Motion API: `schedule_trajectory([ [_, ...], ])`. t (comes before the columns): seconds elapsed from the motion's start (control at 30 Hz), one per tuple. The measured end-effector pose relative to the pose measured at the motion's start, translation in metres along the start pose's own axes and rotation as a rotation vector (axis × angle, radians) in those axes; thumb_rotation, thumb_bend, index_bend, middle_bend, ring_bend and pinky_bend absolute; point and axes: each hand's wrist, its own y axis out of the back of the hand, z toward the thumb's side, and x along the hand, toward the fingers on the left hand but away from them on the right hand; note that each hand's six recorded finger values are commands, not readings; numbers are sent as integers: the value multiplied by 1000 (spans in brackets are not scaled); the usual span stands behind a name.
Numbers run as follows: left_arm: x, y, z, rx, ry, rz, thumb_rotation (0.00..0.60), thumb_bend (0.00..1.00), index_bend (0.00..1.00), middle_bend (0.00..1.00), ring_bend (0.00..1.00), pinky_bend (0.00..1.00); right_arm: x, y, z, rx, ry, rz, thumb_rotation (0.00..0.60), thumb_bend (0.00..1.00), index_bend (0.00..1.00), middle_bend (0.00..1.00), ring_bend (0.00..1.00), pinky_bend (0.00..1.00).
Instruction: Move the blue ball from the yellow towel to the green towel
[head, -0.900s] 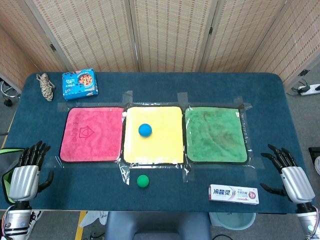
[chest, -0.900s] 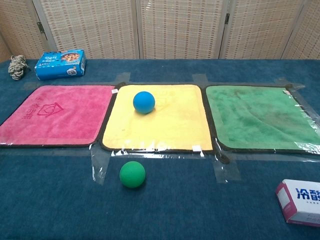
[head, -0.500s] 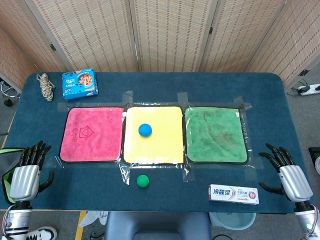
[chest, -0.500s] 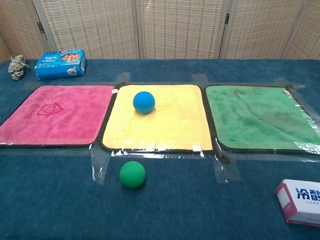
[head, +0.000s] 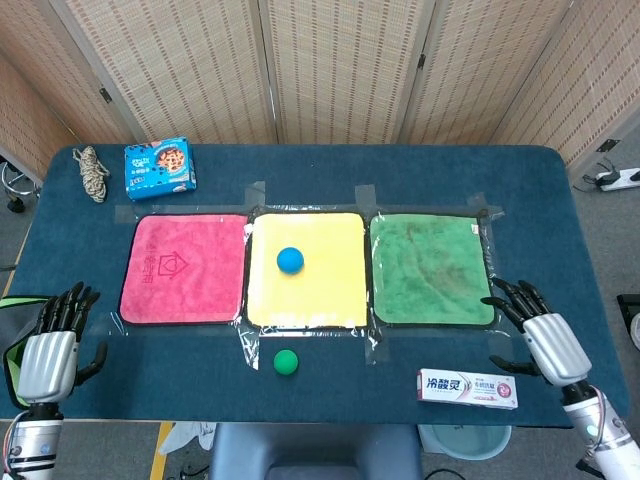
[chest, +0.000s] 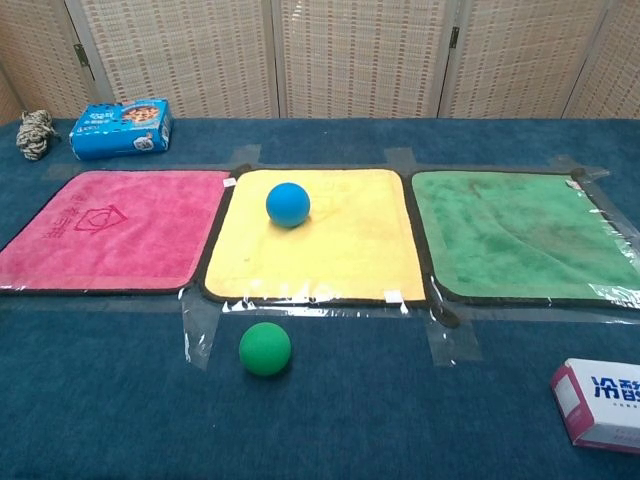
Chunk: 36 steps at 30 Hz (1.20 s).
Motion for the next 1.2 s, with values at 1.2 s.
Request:
schedule_trajectory([
  [1.2, -9, 9, -9, -19, 26, 22, 600, 471, 150, 13, 15, 0, -231, -76, 192, 369, 543, 275, 600, 646, 318, 230, 229, 36],
])
